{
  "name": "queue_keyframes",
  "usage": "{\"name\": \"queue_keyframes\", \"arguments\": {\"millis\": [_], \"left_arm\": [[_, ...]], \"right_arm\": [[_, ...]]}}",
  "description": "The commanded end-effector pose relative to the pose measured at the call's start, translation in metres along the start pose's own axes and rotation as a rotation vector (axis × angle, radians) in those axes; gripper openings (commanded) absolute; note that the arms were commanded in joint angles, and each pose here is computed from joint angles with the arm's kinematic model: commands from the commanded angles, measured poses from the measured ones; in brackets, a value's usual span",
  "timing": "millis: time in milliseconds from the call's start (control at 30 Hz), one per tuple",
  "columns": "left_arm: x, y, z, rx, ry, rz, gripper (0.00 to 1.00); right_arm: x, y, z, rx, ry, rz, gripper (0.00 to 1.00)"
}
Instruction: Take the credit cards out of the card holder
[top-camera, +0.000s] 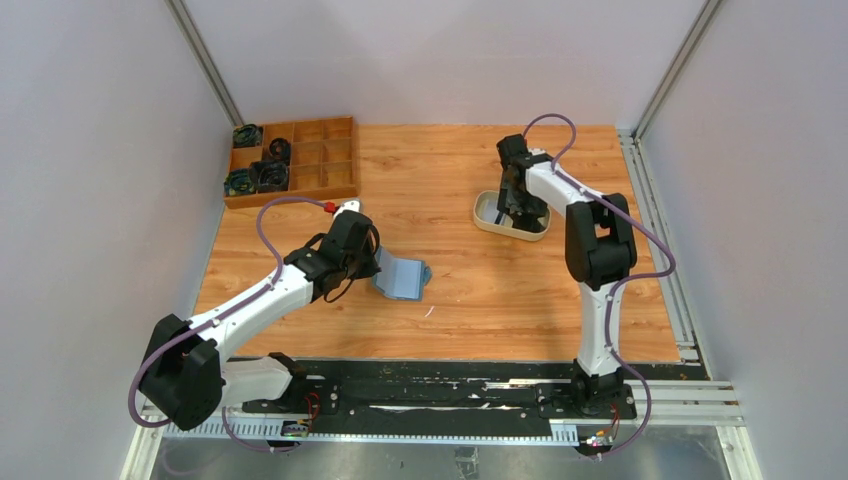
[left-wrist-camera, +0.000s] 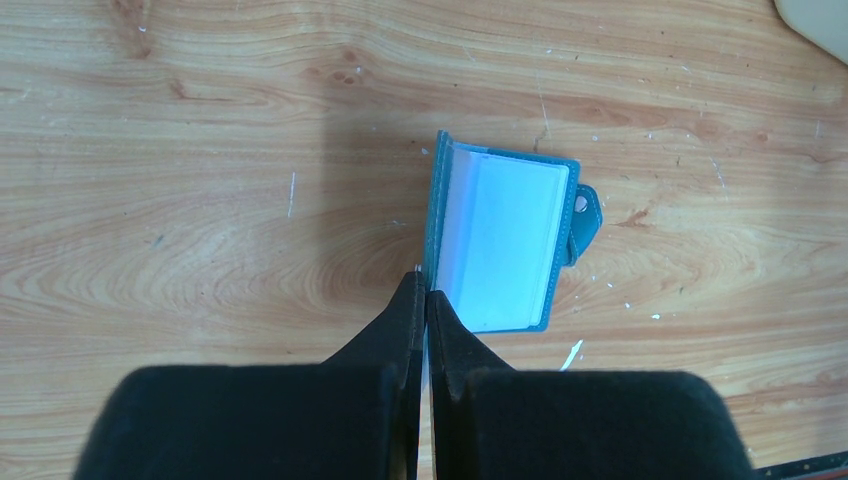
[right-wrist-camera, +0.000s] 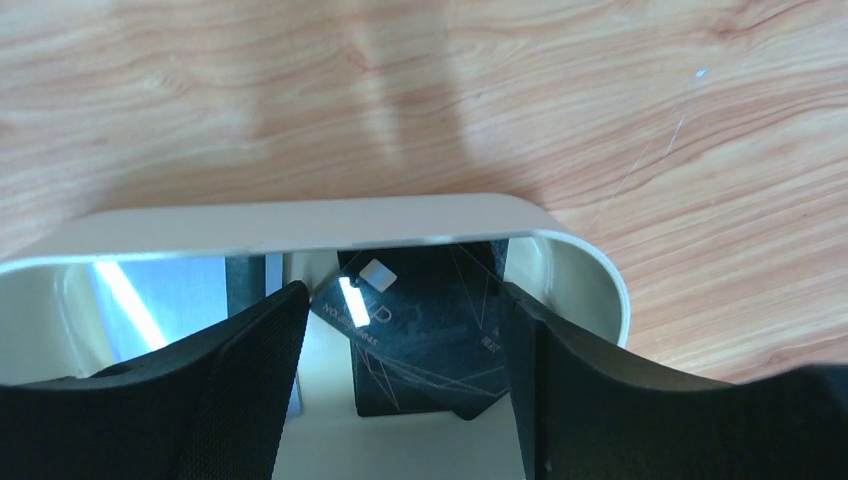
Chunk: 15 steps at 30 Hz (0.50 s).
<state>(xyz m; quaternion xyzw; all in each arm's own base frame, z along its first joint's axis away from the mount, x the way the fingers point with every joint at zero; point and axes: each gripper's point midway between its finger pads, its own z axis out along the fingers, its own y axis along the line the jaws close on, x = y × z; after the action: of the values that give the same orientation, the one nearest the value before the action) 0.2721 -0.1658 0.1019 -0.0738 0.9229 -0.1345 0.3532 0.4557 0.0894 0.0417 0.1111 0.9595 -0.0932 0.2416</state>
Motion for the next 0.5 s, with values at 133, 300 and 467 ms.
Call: {"name": "queue_keyframes", "arguments": {"millis": [133, 300, 467], "left_arm": [[-0.014, -0.004, -0.007, 0.007, -0.045, -0.003, 0.00], [-0.015, -0.003, -0.008, 0.003, -0.048, 0.000, 0.00], [-0.014, -0.003, -0.007, 0.003, -0.045, 0.000, 0.00]], "right_arm": [[-0.001, -0.026, 0.020, 0.116, 0.008, -0.022, 0.73], [-0.006, -0.004, 0.012, -0.072, -0.033, -0.145, 0.74], [-0.005, 0.005, 0.001, -0.186, -0.043, -0.273, 0.78]]}}
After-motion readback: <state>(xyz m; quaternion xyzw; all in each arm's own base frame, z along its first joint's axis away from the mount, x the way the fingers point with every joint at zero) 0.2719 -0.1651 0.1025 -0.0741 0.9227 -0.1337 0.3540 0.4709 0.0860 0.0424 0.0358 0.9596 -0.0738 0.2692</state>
